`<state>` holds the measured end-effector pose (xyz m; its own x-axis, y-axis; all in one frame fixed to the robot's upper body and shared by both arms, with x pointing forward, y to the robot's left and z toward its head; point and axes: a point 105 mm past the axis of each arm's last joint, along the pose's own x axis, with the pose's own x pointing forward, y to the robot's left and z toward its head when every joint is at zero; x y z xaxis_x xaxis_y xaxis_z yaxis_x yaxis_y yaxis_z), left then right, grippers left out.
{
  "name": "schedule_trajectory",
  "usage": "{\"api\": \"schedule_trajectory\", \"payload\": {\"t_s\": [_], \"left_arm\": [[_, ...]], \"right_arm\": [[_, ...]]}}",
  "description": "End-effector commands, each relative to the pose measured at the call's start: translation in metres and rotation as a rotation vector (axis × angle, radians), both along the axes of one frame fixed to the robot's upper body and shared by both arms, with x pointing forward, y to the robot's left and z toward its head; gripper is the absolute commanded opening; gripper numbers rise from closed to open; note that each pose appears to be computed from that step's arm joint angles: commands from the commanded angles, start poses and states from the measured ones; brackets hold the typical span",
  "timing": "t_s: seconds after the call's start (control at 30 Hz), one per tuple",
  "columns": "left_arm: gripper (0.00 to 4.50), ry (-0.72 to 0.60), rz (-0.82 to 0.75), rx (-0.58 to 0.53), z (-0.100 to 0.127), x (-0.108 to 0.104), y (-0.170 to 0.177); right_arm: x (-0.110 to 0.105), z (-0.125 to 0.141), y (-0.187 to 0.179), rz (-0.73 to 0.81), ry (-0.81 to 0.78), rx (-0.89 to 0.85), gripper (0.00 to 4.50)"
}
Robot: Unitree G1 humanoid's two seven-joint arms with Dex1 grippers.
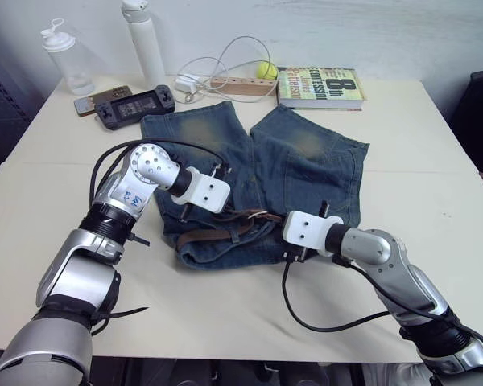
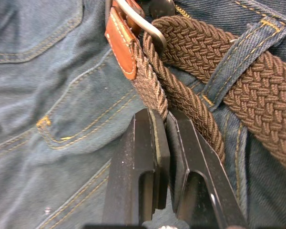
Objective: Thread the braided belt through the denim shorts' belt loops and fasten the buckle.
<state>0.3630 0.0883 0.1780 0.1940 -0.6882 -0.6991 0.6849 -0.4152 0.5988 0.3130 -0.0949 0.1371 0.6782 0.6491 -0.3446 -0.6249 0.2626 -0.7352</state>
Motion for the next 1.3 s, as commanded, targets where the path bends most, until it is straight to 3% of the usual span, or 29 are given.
{"api": "schedule_trajectory", "payload": {"t_s": [0.03, 0.33, 0.43, 0.63, 0.87, 1.03, 1.17, 1.3], "left_arm": [[0.00, -0.031, -0.070, 0.002, 0.016, -0.005, -0.006], [0.00, -0.046, -0.084, 0.014, 0.024, -0.004, -0.005], [0.00, -0.110, -0.061, 0.077, 0.025, 0.005, 0.006], [0.00, -0.193, -0.065, 0.097, 0.038, 0.014, 0.008], [0.00, -0.193, -0.092, 0.051, 0.045, 0.014, -0.002], [0.00, -0.170, -0.113, 0.032, 0.037, 0.009, -0.010], [0.00, -0.175, -0.118, 0.075, 0.023, 0.008, -0.008], [0.00, -0.191, -0.085, 0.106, 0.024, 0.013, 0.005]], "right_arm": [[0.005, 0.018, 0.000, 0.011, -0.113, -0.008, 0.10], [0.008, 0.018, 0.002, 0.018, -0.164, -0.017, 0.10], [0.007, 0.014, 0.003, 0.026, -0.163, -0.029, 0.10], [0.005, 0.009, 0.003, 0.034, -0.161, -0.038, 0.10], [0.003, 0.009, 0.004, 0.041, -0.164, -0.039, 0.10], [0.003, 0.012, 0.006, 0.046, -0.169, -0.031, 0.10], [0.003, 0.014, 0.006, 0.046, -0.170, -0.029, 0.10], [0.003, 0.014, 0.003, 0.044, -0.167, -0.034, 0.10]]}}
